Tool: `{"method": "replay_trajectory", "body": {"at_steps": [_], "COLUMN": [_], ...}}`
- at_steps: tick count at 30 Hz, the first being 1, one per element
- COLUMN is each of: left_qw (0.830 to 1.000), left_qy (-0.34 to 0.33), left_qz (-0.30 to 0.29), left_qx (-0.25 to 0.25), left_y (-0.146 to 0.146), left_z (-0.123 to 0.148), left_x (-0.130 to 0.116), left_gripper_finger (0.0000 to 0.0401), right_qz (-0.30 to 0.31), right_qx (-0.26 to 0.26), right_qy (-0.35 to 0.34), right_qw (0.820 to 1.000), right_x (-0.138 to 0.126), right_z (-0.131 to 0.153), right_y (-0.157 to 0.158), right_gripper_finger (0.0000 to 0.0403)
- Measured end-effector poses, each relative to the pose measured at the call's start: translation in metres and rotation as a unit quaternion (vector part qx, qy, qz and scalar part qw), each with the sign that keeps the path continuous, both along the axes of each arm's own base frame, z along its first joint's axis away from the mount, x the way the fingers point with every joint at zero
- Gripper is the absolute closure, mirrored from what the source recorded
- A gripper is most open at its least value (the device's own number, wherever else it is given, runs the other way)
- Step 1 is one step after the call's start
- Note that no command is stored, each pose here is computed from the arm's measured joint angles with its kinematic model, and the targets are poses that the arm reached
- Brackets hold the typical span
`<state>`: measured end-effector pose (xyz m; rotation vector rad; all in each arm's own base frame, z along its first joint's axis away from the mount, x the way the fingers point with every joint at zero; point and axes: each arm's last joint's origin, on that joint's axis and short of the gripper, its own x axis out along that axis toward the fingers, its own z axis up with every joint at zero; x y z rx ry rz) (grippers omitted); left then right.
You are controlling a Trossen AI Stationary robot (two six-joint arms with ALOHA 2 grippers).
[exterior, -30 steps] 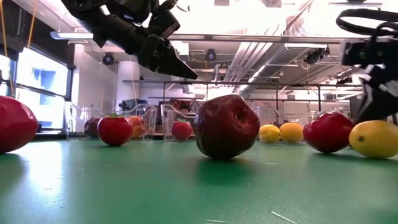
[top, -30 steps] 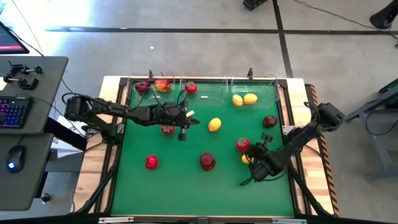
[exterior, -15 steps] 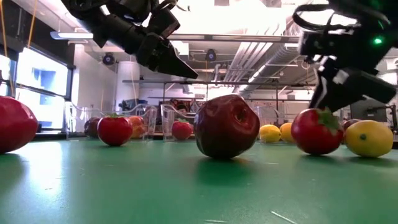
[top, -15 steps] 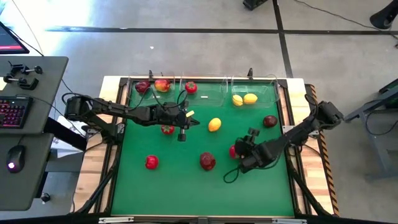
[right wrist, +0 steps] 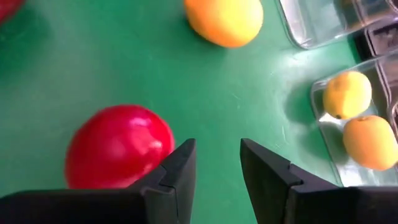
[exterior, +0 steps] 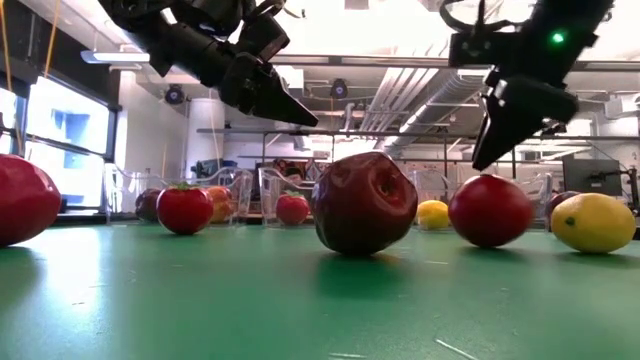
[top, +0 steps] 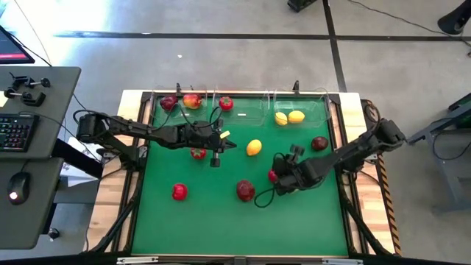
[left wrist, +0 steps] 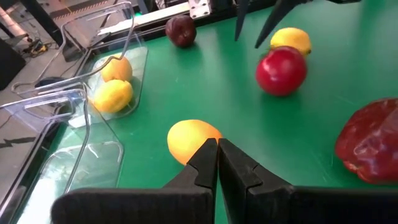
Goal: Sort produce into baskets
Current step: Put the bottom right tomato into the middle transparent bin
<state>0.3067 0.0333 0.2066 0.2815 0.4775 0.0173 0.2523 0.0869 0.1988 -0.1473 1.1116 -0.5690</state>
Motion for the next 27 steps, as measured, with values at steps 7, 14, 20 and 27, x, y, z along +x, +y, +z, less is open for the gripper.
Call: {"method": "replay_trajectory", "body": {"at_steps": [7, 14, 20, 27], "left_qw": [1.000, 1.000, 1.000, 1.000], "left_qy": [0.000, 0.000, 0.000, 0.000], "left_qz": [0.000, -0.001, -0.005, -0.008], "left_qx": [0.000, 0.000, 0.000, 0.003], "left_y": [0.000, 0.000, -0.003, -0.004], "left_z": [0.000, 0.000, 0.000, 0.000], "left_x": [0.000, 0.000, 0.000, 0.000], "left_gripper_finger": [0.0401, 0.0401, 0.0401, 0.0401], "right_qz": [-0.019, -0.099, -0.061, -0.051], "right_qx": [0.024, 0.064, 0.074, 0.078], "right_qy": [0.001, -0.045, -0.009, 0.006], "right_qw": [1.000, 0.992, 0.995, 0.996], "right_x": [0.003, -0.002, -0.003, -0.001], "right_z": [0.019, 0.010, 0.003, 0.003], "right_y": [0.004, 0.008, 0.007, 0.002], "right_gripper_finger": [0.0276, 0.0208, 0.0182, 0.0186]}}
